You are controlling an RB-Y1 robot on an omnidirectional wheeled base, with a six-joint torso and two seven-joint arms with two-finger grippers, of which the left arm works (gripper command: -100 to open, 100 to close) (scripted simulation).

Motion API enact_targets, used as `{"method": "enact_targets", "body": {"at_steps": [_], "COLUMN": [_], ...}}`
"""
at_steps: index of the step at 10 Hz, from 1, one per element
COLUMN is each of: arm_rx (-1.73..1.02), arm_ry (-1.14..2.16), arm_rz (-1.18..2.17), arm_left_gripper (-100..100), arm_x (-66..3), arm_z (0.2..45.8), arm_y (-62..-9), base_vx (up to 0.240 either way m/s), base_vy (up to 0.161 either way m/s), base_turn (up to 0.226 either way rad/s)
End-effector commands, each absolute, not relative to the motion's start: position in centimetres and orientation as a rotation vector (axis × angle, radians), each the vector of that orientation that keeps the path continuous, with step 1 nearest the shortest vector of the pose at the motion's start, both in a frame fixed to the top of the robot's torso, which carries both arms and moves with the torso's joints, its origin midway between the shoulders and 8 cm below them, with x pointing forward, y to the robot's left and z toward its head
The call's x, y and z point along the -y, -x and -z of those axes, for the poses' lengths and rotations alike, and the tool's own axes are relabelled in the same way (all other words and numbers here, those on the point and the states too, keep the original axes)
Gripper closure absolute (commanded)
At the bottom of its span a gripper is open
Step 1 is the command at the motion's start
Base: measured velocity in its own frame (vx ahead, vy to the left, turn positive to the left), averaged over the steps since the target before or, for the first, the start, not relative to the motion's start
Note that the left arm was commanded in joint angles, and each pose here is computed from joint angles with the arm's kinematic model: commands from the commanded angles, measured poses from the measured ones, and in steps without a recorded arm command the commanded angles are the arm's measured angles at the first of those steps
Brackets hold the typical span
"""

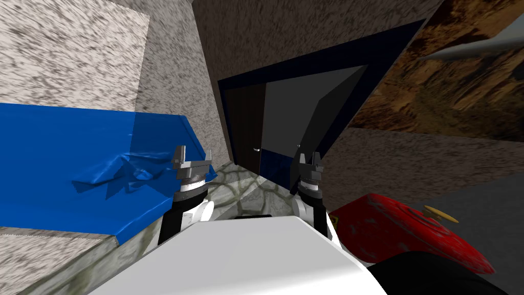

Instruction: Push the door open

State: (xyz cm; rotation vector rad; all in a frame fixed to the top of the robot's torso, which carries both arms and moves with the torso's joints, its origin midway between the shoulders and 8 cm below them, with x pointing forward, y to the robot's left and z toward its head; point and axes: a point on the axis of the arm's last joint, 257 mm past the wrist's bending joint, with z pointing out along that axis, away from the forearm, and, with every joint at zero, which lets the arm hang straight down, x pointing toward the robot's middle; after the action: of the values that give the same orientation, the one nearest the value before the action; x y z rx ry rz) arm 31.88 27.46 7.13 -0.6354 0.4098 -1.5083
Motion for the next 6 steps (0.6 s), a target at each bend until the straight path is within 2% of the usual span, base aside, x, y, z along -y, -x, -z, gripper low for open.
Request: {"method": "enact_targets", "body": {"at_steps": [1,6], "arm_rx": [-0.430,-0.481], "arm_ry": [0.644,0.669], "arm_rz": [1.511,1.514], "arm_left_gripper": [-100,-100], "arm_x": [-27.2,-26.6], "arm_z": [-6.2,-3.8], "arm_y": [-32.7,-34.7], "base_vx": [-0.045,0.090], "base_vy": [0.075,0.000], "base_turn": [-0.020,-0.038]}}
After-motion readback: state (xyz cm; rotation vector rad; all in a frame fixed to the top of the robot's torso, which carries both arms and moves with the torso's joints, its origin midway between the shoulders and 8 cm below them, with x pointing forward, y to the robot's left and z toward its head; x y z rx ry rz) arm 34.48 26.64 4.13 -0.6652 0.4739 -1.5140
